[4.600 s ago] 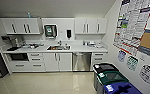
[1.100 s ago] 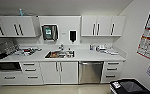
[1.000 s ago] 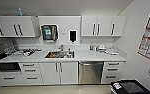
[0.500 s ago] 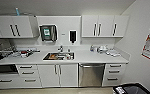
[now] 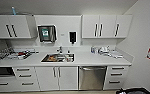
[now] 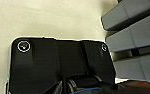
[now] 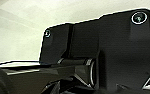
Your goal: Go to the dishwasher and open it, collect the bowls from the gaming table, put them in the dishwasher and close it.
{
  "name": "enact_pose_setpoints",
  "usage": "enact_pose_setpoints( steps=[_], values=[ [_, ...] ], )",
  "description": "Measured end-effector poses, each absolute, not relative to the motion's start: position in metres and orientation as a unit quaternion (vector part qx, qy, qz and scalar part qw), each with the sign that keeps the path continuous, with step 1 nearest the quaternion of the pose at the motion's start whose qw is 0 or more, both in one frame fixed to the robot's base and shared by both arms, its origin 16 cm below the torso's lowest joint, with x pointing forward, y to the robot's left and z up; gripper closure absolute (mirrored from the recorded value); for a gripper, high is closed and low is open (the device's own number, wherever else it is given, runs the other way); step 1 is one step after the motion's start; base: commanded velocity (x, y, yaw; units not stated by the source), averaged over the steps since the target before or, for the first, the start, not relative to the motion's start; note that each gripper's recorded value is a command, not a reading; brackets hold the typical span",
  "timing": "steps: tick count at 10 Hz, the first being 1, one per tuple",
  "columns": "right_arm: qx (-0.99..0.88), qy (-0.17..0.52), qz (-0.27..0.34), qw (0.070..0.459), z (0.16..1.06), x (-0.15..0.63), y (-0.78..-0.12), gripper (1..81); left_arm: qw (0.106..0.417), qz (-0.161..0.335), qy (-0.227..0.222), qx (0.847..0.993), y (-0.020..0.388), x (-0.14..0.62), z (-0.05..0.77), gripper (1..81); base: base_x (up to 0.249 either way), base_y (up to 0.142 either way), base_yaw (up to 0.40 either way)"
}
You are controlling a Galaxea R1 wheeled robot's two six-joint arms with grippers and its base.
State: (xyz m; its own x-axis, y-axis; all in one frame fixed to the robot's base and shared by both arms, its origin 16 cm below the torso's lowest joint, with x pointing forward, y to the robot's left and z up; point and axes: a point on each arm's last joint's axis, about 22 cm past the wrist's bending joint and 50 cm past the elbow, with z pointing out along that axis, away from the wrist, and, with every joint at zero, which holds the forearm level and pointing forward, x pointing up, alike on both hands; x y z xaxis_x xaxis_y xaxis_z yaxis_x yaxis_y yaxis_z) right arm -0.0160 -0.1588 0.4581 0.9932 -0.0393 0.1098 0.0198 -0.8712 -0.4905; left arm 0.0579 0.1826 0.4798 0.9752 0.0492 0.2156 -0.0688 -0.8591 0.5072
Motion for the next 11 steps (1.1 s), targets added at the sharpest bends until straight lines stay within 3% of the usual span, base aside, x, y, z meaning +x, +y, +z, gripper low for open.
enact_pose_setpoints(
  steps=[9,11],
  values=[
    [-0.965,0.004,-0.072,0.254,0.460,0.004,-0.159,1.0,0.266,0.124,-0.007,0.956,0.182,0.075,0.482,1.0,0.163,0.000,0.000],
    [-0.966,0.005,-0.042,0.254,0.457,-0.036,-0.158,1.0,0.264,0.093,-0.004,0.960,0.184,0.033,0.476,1.0,0.149,0.000,0.000]
  ],
)
